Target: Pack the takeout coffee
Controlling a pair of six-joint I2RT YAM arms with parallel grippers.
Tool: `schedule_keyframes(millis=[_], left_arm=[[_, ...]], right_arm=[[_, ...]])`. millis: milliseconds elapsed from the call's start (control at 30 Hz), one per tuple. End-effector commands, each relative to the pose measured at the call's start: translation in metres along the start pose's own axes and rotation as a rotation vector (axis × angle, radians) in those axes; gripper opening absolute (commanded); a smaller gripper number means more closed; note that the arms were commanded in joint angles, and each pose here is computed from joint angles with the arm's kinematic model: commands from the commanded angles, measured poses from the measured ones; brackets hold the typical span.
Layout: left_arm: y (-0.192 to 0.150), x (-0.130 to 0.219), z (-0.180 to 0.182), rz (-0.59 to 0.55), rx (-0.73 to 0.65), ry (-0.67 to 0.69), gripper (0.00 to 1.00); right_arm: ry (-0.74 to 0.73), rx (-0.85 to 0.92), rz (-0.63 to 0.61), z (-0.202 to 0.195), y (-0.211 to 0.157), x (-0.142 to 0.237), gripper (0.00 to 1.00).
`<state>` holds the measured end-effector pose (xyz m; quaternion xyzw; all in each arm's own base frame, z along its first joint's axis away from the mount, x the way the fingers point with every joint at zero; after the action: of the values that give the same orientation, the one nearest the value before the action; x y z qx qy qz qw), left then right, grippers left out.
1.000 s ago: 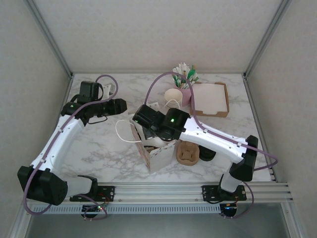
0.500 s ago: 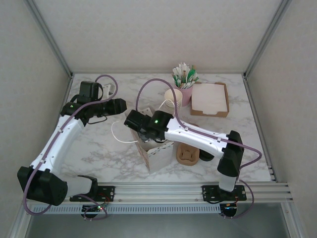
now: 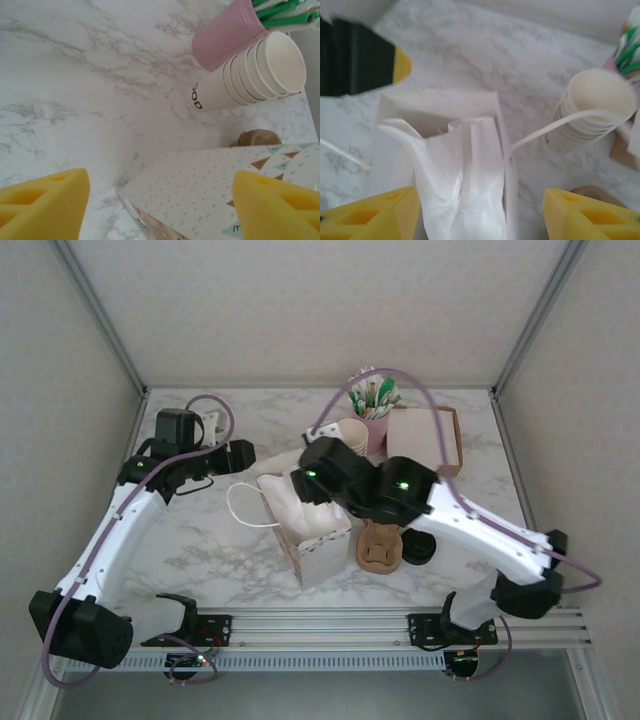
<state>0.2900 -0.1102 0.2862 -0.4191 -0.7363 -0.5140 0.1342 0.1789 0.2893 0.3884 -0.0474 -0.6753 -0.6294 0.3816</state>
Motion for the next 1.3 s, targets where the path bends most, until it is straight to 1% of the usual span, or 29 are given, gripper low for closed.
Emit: schedule_keyframes(millis=[0, 67, 100, 167, 200, 267, 300, 367, 433, 467, 533, 600, 667, 700, 733, 800, 833, 867, 900, 967, 1000, 1033, 1067, 1100, 1133, 1200, 1267], left_arm=[[0.008, 0.011, 0.002, -0.118, -0.004, 0.04, 0.79], [0.01, 0.016, 0.006, -0.182, 0.017, 0.065, 0.82], [0.012, 0.02, 0.01, -0.226, 0.026, 0.085, 0.82], [0.017, 0.032, 0.023, -0.348, 0.074, 0.17, 0.86], [0.018, 0.04, 0.028, -0.41, 0.095, 0.205, 0.87], [0.017, 0.056, 0.04, -0.541, 0.103, 0.276, 0.89], [0.014, 0.059, 0.047, -0.585, 0.101, 0.318, 0.9], [0.008, 0.07, 0.062, -0.694, 0.114, 0.405, 1.0], [0.003, 0.073, 0.076, -0.757, 0.142, 0.489, 1.0], [0.0, 0.073, 0.083, -0.769, 0.162, 0.534, 1.0], [-0.004, 0.067, 0.094, -0.754, 0.19, 0.594, 1.0], [-0.006, 0.061, 0.103, -0.732, 0.204, 0.63, 1.0], [-0.008, 0.059, 0.116, -0.743, 0.271, 0.685, 1.0], [-0.011, 0.058, 0.126, -0.755, 0.323, 0.715, 1.0], [-0.015, 0.058, 0.137, -0.773, 0.376, 0.743, 1.0], [-0.022, 0.053, 0.152, -0.79, 0.418, 0.76, 1.0], [-0.023, 0.051, 0.157, -0.787, 0.398, 0.757, 1.0], [-0.025, 0.045, 0.161, -0.766, 0.348, 0.759, 1.0], [-0.025, 0.042, 0.164, -0.75, 0.307, 0.772, 1.0], [-0.028, 0.037, 0.172, -0.714, 0.284, 0.818, 1.0], [-0.032, 0.031, 0.176, -0.675, 0.271, 0.827, 1.0], [-0.034, 0.026, 0.178, -0.647, 0.261, 0.828, 1.0], [-0.037, 0.018, 0.182, -0.613, 0.248, 0.835, 1.0], [-0.039, 0.013, 0.185, -0.582, 0.232, 0.847, 1.0], [-0.041, 0.009, 0.188, -0.563, 0.226, 0.86, 1.0], [-0.048, 0.0, 0.197, -0.529, 0.216, 0.902, 1.0], [-0.051, -0.011, 0.201, -0.502, 0.183, 0.891, 1.0]], right_arm=[[-0.088, 0.035, -0.227, -0.03, 0.024, 0.033, 0.69], [-0.141, 0.035, -0.328, -0.047, 0.029, 0.046, 0.74], [-0.174, 0.037, -0.373, -0.056, 0.03, 0.051, 0.81], [-0.251, 0.028, -0.445, -0.076, 0.03, 0.058, 0.91], [-0.295, 0.01, -0.474, -0.086, 0.029, 0.06, 0.95], [-0.401, -0.017, -0.513, -0.109, 0.025, 0.06, 0.98], [-0.444, -0.035, -0.518, -0.12, 0.023, 0.059, 0.99], [-0.519, -0.051, -0.507, -0.144, 0.015, 0.053, 0.99], [-0.595, -0.109, -0.484, -0.175, 0.003, 0.039, 0.99], [-0.609, -0.143, -0.473, -0.189, -0.003, 0.033, 0.99], [-0.634, -0.228, -0.452, -0.222, -0.021, 0.015, 0.99], [-0.627, -0.283, -0.463, -0.249, -0.039, -0.003, 0.99], [-0.59, -0.258, -0.488, -0.269, -0.055, -0.025, 0.99], [-0.579, -0.219, -0.487, -0.278, -0.067, -0.038, 0.99], [-0.589, -0.218, -0.473, -0.291, -0.081, -0.051, 0.99], [-0.646, -0.292, -0.433, -0.316, -0.101, -0.068, 0.99], [-0.669, -0.325, -0.408, -0.326, -0.111, -0.077, 0.99], [-0.681, -0.338, -0.377, -0.334, -0.123, -0.087, 0.99], [-0.689, -0.327, -0.346, -0.338, -0.133, -0.098, 0.99], [-0.671, -0.292, -0.324, -0.34, -0.145, -0.116, 0.99], [-0.667, -0.276, -0.316, -0.341, -0.149, -0.124, 0.99], [-0.68, -0.296, -0.293, -0.343, -0.147, -0.124, 0.99], [-0.673, -0.284, -0.274, -0.344, -0.148, -0.127, 0.99], [-0.649, -0.247, -0.281, -0.341, -0.15, -0.129, 0.99], [-0.627, -0.221, -0.291, -0.339, -0.152, -0.131, 0.99], [-0.618, -0.205, -0.268, -0.338, -0.163, -0.139, 0.99], [-0.609, -0.226, -0.232, -0.339, -0.172, -0.148, 0.99]])
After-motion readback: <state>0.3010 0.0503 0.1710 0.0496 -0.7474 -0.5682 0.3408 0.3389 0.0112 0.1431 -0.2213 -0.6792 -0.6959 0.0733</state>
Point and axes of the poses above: each hand's point on the last joint's axis, 136 mm out from that joint toward the fingers, its own x axis back along the fingers, its own z axis along the line the jaws close on, y = z × x, the point moved 5 cm from there along x, back along the fingers, and after that the axes turned 3 degrees about -x, right-handed, at the moved point
